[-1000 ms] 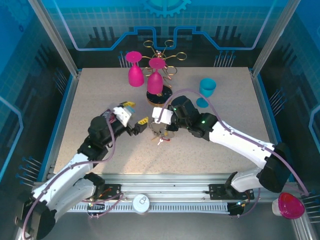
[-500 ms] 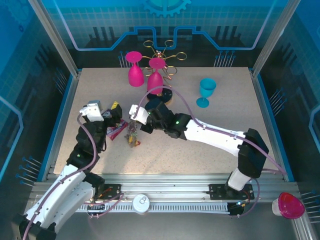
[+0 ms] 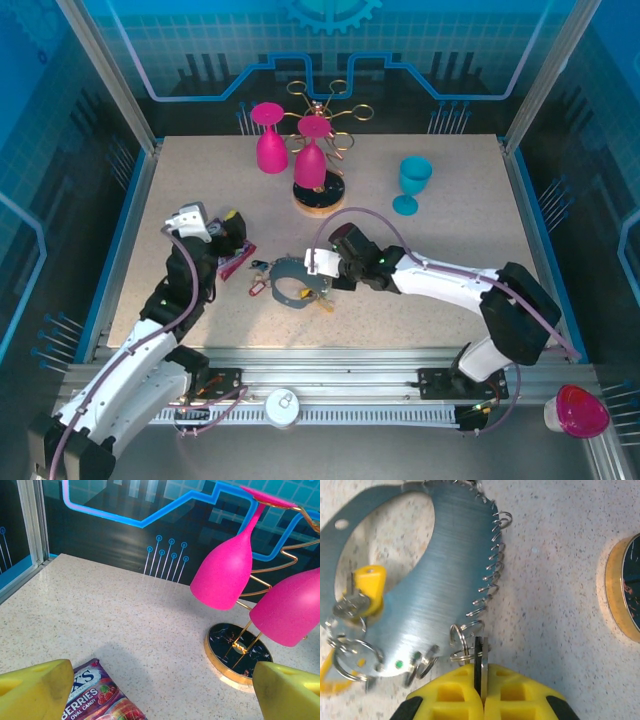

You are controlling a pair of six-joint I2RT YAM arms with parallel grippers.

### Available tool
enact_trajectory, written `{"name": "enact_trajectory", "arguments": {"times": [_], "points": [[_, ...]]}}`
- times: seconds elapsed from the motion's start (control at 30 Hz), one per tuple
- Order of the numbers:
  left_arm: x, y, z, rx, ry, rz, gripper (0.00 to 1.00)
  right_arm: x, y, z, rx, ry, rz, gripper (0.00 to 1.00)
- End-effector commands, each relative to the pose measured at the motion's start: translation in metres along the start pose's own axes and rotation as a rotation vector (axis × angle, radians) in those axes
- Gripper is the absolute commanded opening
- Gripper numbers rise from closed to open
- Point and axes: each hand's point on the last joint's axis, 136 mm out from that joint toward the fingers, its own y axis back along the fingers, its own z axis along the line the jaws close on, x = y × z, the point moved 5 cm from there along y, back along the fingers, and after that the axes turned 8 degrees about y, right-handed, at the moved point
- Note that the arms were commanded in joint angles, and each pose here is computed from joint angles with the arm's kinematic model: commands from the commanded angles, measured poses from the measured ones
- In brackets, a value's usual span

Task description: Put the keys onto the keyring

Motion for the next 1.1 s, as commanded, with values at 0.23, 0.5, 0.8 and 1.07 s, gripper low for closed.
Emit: {"name": "enact_trajectory", "arguments": {"times": [0.23, 0.5, 0.8, 1.07], "points": [[0.022, -0.008, 0.01, -0.039, 0.012, 0.065, 0.92, 0.057, -0.001, 0.02, 0.032, 0.139, 0.27, 0.03], [0.028, -0.009, 0.015, -0.055, 0.001, 0.075, 0.92, 0.085, -0.009, 0.026, 0.029, 0.204, 0.447, 0.09], [0.033, -0.013, 0.022, -0.096, -0.067, 0.081, 0.93, 0.113, -0.015, 0.022, 0.008, 0.196, 0.583, 0.27], [0.034, -0.021, 0.03, -0.136, -0.125, 0.083, 0.94, 0.13, 0.005, -0.004, 0.114, 0.024, 0.603, 0.36]]}}
